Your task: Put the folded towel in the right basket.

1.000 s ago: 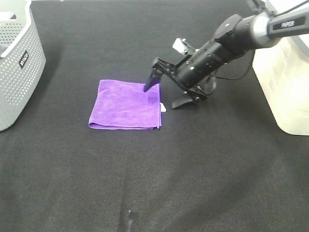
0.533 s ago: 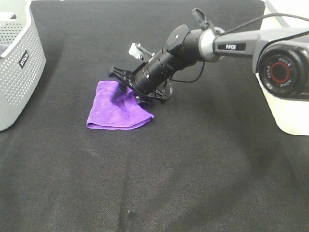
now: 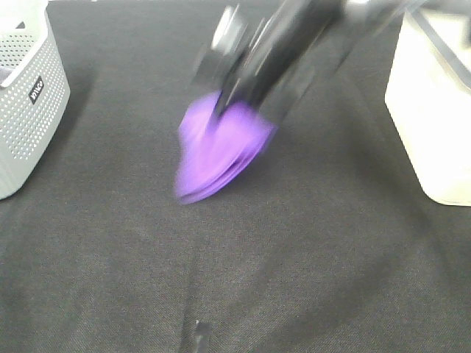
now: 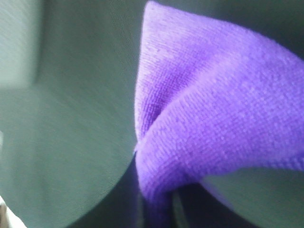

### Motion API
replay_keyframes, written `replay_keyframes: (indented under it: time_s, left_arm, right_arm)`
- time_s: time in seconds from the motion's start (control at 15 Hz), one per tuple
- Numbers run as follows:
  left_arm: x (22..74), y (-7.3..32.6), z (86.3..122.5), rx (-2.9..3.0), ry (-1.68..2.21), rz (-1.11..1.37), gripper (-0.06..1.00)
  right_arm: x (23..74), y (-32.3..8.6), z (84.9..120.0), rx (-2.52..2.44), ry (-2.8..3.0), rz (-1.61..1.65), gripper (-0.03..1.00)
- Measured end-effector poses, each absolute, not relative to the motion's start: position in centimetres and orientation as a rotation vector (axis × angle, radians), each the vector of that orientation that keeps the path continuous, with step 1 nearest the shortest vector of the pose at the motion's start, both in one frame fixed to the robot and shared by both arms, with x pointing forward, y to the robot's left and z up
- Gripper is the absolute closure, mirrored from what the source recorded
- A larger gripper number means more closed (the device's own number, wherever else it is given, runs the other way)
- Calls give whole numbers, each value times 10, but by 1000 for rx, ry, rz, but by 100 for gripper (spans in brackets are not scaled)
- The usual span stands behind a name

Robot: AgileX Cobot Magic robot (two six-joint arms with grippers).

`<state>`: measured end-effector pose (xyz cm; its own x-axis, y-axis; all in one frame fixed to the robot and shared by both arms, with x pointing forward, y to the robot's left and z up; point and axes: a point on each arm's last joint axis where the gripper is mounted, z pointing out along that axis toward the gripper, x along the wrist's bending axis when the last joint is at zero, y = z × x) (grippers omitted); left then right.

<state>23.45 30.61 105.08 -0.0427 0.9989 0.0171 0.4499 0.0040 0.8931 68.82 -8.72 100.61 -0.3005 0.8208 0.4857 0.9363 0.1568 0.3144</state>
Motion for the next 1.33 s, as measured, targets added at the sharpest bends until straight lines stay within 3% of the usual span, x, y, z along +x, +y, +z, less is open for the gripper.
replay_keyframes:
  time_s: [0.13,0.33,0.4,0.53,0.73,0.8,0.87,1.0,1.07,1.2,1.33]
  left_arm:
    - [234,306,1051,1528,1578,990,-4]
    - [234,306,1051,1528,1578,990,-4]
    - [234,306,1051,1528,1578,990,-4]
    - [234,306,1051,1528,1578,990,-4]
    - [234,306,1051,1528,1578,990,-4]
    - [234,306,1051,1528,1578,990,-4]
    - [234,306,1051,1528,1578,990,-4]
    - [234,306,1051,1528,1578,990,-4]
    - [234,306,1051,1528,1578,990,-4]
    - [234,306,1051,1528,1578,990,-4]
    - [234,306,1051,1528,1578,990,-4]
  right_arm:
    - [687,-156,1096,-1832,-2332,-1008,90]
    - [675,-261,1168,-2204,-2464,-1060,90]
    - [675,-261,1168,-2204,-2464,-1060,90]
    - [666,-337,1181,-2489,-2376,-998,90]
    - [668,-388,1166,-2681,-2210,-895,89]
    - [672,-395,1157,-2719,-2194,-828,82]
    - [676,-399,1147,-2732,-2206,-762,66]
    - [687,-403,1126,-2732,-2206,-669,20]
    - [689,-404,1120,-2727,-2203,-650,9]
    - [690,-404,1119,-2721,-2196,-655,1]
    - [690,-397,1122,-2670,-2198,-723,-1]
